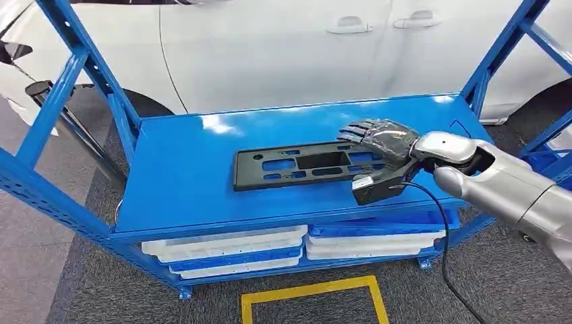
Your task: Take the parts from the cabinet and place them on the table.
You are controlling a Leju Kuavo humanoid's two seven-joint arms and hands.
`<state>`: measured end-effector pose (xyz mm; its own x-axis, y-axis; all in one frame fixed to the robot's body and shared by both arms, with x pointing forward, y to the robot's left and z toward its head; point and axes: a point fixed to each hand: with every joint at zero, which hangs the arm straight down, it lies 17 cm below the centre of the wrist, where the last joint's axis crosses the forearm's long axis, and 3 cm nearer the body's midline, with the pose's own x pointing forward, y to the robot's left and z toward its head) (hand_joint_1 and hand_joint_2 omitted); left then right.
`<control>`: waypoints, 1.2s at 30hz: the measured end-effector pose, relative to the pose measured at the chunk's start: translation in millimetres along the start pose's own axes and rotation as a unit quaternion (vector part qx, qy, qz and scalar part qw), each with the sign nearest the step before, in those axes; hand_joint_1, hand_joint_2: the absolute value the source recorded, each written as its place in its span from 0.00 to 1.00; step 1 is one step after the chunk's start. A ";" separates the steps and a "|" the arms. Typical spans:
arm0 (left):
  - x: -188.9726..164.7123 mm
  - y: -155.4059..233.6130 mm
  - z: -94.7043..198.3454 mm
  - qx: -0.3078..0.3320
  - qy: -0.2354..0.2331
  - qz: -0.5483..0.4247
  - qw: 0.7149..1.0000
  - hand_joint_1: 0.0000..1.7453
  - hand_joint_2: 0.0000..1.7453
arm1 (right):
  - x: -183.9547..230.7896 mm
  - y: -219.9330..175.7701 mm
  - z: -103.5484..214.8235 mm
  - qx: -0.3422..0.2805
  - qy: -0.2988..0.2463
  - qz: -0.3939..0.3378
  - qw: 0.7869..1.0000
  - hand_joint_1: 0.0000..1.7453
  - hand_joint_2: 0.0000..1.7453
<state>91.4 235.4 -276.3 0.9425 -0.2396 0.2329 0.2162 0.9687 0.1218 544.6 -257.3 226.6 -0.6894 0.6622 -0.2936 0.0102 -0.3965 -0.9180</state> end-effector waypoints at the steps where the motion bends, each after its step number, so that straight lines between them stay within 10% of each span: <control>1: 0.2 -0.6 0.1 0.000 0.000 0.001 1.000 0.00 0.00 | 3.0 5.5 -0.2 -0.005 -0.001 -0.003 1.000 0.00 0.00; 15: 1.9 -9.8 1.6 -0.008 -0.003 -0.008 1.000 0.00 0.00 | 57.9 90.2 -10.8 -0.022 0.005 -0.028 0.999 0.00 0.00; 36: 5.6 -20.8 3.5 -0.023 -0.010 -0.021 0.999 0.00 0.00 | 64.6 56.6 -80.5 -0.037 0.025 -0.016 0.999 0.00 0.00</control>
<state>91.3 213.7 -274.2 0.9273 -0.2801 0.2483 0.2667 0.9599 0.0868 558.9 -185.7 134.1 -0.6529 0.7054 -0.2759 0.0445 -0.3279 -0.9437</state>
